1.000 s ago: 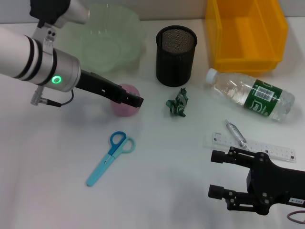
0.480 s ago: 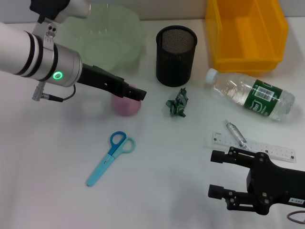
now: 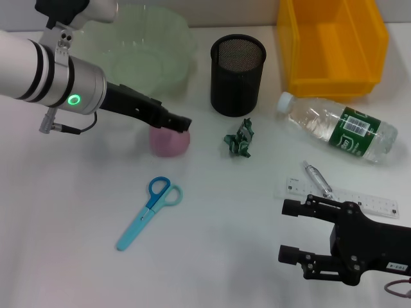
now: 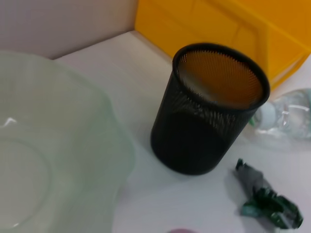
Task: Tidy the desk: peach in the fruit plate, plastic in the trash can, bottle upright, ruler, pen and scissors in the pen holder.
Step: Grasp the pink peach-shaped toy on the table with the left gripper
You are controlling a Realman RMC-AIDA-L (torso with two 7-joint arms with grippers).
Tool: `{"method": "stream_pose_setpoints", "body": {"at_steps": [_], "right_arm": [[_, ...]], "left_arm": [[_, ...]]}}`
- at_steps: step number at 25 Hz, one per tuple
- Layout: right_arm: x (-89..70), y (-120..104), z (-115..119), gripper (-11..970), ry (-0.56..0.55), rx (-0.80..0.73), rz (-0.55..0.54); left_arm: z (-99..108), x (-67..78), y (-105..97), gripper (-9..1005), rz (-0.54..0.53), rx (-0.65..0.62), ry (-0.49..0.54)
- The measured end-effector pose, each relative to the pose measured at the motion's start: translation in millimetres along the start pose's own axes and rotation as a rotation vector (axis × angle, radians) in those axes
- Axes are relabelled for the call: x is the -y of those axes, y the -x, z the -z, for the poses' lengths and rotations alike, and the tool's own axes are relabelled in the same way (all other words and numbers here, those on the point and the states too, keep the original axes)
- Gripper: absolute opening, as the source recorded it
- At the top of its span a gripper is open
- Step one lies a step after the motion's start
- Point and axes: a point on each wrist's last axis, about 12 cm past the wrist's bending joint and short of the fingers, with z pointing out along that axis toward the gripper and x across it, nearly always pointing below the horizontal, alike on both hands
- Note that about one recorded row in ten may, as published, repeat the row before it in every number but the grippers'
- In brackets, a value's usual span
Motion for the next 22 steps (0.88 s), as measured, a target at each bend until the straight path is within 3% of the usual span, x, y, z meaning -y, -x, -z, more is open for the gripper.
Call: {"method": "stream_pose_setpoints", "body": {"at_steps": [22], "right_arm": [[1.8, -1.7, -4.1, 785, 0.0, -0.013, -0.009]], "left_arm": [[-14.3, -7.3, -13.1, 816, 0.024, -0.032, 0.032]]}}
